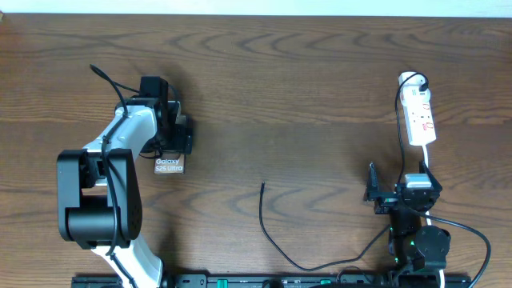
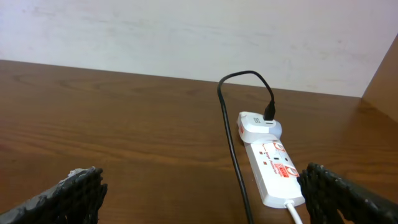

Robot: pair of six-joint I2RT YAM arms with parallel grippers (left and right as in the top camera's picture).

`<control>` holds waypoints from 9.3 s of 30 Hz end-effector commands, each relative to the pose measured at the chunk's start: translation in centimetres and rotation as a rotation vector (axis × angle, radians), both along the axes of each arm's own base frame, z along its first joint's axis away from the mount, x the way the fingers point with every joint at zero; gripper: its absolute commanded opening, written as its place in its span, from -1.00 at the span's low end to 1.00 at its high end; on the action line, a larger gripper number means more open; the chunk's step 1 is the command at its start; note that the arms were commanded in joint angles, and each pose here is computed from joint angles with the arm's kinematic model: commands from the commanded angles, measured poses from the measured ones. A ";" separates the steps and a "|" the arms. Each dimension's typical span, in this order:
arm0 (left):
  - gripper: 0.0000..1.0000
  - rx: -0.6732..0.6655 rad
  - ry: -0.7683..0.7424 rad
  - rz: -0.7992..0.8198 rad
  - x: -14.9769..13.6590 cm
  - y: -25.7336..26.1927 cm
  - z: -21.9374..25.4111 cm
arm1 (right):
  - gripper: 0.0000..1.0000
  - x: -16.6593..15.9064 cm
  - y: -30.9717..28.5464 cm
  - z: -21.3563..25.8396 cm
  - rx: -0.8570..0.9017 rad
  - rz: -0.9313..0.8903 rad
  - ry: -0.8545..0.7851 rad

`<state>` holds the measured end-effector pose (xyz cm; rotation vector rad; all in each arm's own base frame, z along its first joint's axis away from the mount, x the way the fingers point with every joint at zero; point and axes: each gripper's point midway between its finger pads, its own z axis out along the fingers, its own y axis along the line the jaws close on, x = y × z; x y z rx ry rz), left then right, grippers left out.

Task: Plug charger to phone and switch on socket
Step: 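Close the left gripper on the phone's long edges, then lift the phone with the left gripper and rotate it upright toward center, then move the right gripper from rest toward the phone held by the left gripper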

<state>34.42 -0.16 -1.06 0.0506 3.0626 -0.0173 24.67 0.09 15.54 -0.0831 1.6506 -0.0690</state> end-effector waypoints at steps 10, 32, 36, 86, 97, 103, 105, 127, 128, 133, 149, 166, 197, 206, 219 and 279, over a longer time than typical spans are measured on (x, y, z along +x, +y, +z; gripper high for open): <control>0.57 -0.079 0.280 0.012 -7.5 -1.7 -5.8 | 0.99 0.0 0.2 -0.1 -0.010 0.010 0.004; 0.45 -0.079 0.279 0.012 -7.5 -1.7 -5.8 | 0.99 0.0 0.2 -0.1 -0.010 0.010 0.004; 0.44 -0.080 0.279 0.012 -7.5 -1.7 -5.8 | 0.98 0.0 0.2 -0.1 -0.010 0.010 0.004; -0.85 -0.080 0.255 0.011 -6.7 -1.7 -5.4 | 0.98 0.0 0.2 -0.1 -0.010 0.010 0.003; -0.86 -0.082 0.115 0.005 -2.9 -1.7 -0.9 | 0.99 0.0 0.2 -0.1 -0.010 0.010 0.003; -0.86 -0.132 -0.023 -0.005 -1.2 -2.6 3.3 | 0.98 0.0 0.2 -0.1 -0.010 0.010 0.004; -0.86 -0.144 -0.070 -0.010 -0.8 -2.8 4.8 | 0.99 0.0 0.2 -0.1 -0.010 0.010 0.003; -0.85 -0.783 -0.169 0.170 -1.6 -11.7 17.0 | 0.99 0.0 0.2 -0.1 -0.010 0.010 0.003; -0.85 -0.829 -0.146 0.203 -1.7 -12.1 17.5 | 0.99 0.0 0.2 -0.1 -0.009 0.010 0.004; -0.85 -0.997 0.016 0.458 -1.7 -13.6 19.3 | 0.98 0.0 0.2 -0.1 -0.009 0.010 0.003; -0.85 -1.156 0.397 0.872 -2.6 -15.2 21.5 | 0.99 0.0 0.2 -0.1 -0.009 0.010 0.004; -0.85 -1.289 0.619 0.954 -3.3 -15.0 24.3 | 0.98 0.0 0.2 -0.1 -0.009 0.010 0.004; -0.85 -1.307 0.624 0.949 -3.3 -14.8 24.6 | 0.99 0.0 0.2 -0.1 -0.009 0.010 0.004; -0.85 -1.307 0.624 0.949 -3.3 -14.8 24.6 | 0.98 0.0 0.2 -0.1 -0.009 0.010 0.004; -0.85 -1.193 0.488 1.042 -2.0 -13.6 22.0 | 0.98 0.0 0.2 -0.1 -0.009 0.010 0.003; -0.85 -0.213 -0.128 1.007 -3.2 -1.4 11.6 | 0.98 -0.7 5.0 1.2 -0.022 0.294 -0.052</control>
